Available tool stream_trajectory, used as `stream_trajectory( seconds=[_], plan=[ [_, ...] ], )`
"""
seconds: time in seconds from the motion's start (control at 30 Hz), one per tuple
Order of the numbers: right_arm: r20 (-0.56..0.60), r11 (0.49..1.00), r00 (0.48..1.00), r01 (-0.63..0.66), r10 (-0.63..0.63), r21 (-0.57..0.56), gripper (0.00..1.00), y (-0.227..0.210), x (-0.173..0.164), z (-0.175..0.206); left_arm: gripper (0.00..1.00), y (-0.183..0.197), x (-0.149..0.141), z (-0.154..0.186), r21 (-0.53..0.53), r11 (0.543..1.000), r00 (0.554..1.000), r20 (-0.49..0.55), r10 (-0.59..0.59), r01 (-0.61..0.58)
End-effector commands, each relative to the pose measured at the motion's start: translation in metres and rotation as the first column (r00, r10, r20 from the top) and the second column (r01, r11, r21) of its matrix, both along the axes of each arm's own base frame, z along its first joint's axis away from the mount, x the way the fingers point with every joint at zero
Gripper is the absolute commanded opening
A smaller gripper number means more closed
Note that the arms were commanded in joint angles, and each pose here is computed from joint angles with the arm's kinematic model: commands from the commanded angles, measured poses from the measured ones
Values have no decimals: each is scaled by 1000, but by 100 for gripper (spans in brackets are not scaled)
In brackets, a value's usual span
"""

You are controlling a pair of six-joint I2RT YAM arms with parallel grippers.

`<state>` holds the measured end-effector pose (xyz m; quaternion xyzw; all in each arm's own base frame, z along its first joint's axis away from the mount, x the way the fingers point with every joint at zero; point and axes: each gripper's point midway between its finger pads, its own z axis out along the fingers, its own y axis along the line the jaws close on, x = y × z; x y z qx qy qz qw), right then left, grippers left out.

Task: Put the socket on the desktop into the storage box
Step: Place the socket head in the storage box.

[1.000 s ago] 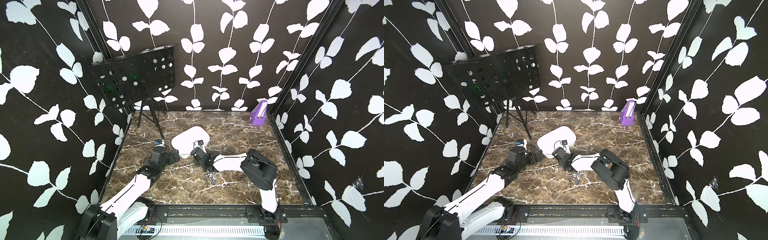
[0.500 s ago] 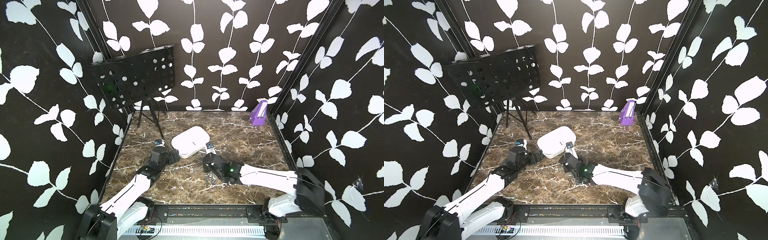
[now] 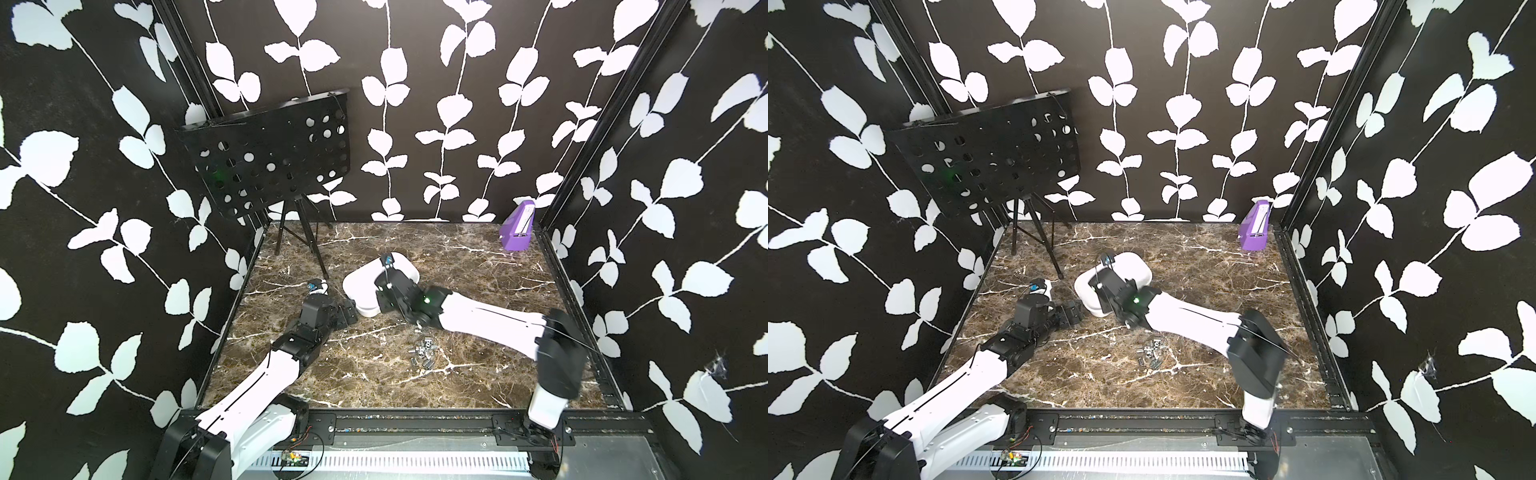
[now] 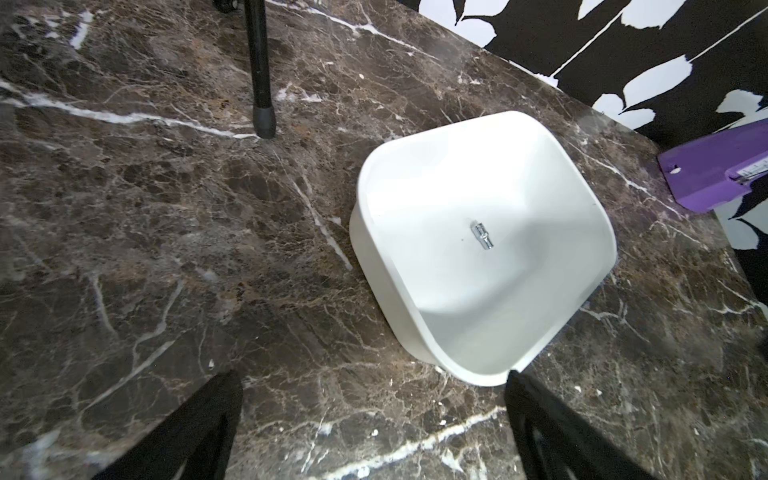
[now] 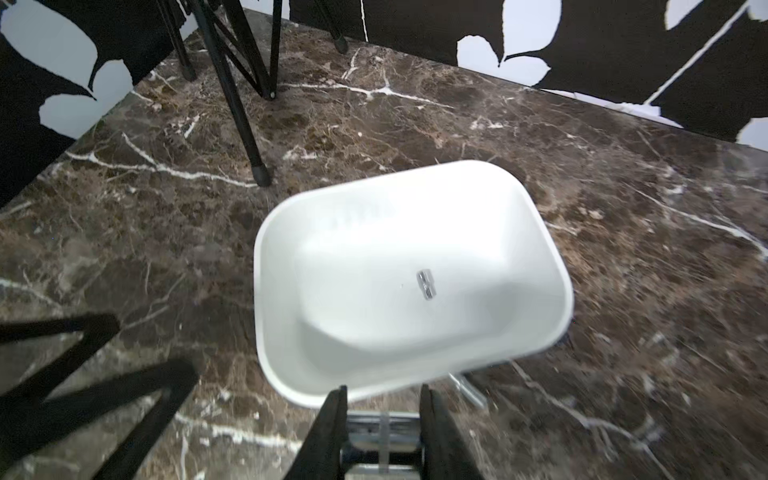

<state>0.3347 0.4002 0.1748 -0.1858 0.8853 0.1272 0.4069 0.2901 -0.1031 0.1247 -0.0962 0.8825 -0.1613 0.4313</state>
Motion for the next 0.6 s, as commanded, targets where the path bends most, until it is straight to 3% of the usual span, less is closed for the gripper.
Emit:
stream_trajectory(
  seconds=[0.0,0.23,0.57],
  plan=[
    [-79,1000,997,-5,7,27,19,17,31,-14,99,8,1,13,12,999,998,49,34,-35],
    [-161,1000,986,31,-31,-4,20,23,68,-54,99,1,3,11,3,1000,999,34,7,-7],
    [-193,996,980,40,-55,-79,27,7,77,-74,99,-6,5,9,-11,1000,1000,24,-19,19]
  ],
)
